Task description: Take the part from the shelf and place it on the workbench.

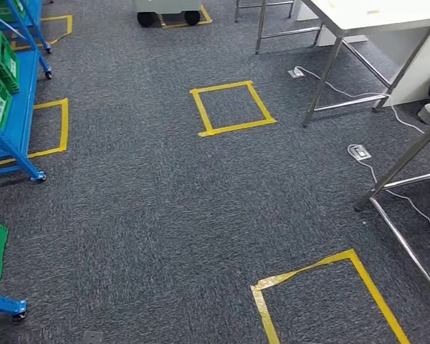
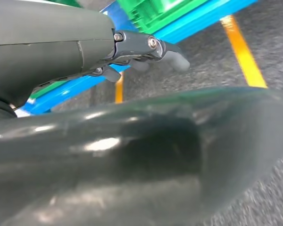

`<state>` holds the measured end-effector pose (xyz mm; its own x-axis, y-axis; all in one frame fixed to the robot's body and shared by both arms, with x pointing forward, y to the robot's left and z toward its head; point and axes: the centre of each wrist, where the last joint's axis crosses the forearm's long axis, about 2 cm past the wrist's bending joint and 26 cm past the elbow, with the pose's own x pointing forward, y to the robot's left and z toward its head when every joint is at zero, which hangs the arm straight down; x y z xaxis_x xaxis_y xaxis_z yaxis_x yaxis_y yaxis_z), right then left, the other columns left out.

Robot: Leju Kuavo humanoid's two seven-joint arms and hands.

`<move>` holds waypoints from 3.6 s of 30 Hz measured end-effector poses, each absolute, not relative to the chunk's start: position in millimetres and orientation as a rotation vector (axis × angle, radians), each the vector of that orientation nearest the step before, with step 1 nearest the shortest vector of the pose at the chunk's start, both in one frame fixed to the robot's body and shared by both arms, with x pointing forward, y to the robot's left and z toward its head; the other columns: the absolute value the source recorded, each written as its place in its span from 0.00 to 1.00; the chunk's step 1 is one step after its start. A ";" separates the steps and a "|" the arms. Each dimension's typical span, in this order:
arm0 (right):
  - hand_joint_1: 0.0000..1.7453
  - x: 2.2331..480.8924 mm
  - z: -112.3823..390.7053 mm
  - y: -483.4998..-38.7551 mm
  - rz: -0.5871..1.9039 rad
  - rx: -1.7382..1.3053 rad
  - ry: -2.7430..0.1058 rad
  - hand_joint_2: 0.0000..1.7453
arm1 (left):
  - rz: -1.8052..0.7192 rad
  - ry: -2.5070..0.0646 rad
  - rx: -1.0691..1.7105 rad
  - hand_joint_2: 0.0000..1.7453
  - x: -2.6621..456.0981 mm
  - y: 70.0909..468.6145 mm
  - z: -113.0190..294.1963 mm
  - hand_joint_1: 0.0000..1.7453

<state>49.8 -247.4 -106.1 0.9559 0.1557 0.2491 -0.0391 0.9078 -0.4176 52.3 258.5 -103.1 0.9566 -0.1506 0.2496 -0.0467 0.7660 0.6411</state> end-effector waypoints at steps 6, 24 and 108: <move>0.00 45.3 -106.7 -247.3 0.104 -0.421 -0.274 0.00 | -0.057 -0.297 0.701 0.00 52.7 259.7 -103.1 0.00; 0.00 44.5 -106.6 -245.1 0.114 -0.415 -0.270 0.00 | -0.053 -0.308 0.702 0.00 51.0 260.3 -103.4 0.00; 0.00 47.9 -106.0 -243.7 0.152 -0.417 -0.270 0.00 | -0.079 -0.338 0.725 0.00 50.6 264.5 -103.5 0.00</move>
